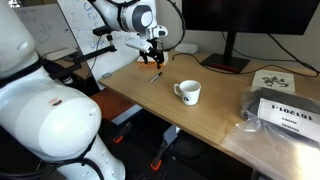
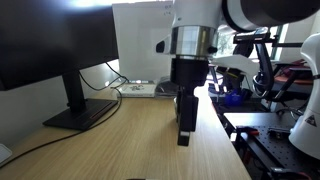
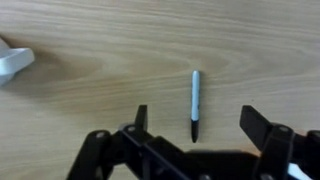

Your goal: Put the black pen inside the white mug

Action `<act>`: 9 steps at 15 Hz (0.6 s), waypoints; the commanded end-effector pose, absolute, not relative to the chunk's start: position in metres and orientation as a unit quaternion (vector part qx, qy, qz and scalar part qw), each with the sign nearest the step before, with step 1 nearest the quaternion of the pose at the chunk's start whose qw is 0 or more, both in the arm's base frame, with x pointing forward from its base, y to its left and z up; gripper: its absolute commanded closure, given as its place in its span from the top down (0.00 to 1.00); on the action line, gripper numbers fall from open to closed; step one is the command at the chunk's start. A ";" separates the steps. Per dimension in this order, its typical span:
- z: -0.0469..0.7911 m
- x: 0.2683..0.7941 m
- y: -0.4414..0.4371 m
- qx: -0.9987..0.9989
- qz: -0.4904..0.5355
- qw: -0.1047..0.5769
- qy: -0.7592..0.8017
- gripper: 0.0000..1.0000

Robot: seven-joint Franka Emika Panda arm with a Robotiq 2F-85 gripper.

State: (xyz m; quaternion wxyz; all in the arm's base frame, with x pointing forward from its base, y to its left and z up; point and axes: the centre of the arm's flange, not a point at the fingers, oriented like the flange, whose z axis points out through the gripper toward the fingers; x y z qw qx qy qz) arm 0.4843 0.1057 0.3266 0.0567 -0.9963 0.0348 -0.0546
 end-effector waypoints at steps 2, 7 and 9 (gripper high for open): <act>0.280 0.520 0.140 -0.999 -0.039 0.012 0.020 1.00; 0.254 0.553 0.157 -1.000 -0.021 0.005 0.001 1.00; 0.240 0.564 0.161 -1.000 -0.018 -0.004 -0.001 0.99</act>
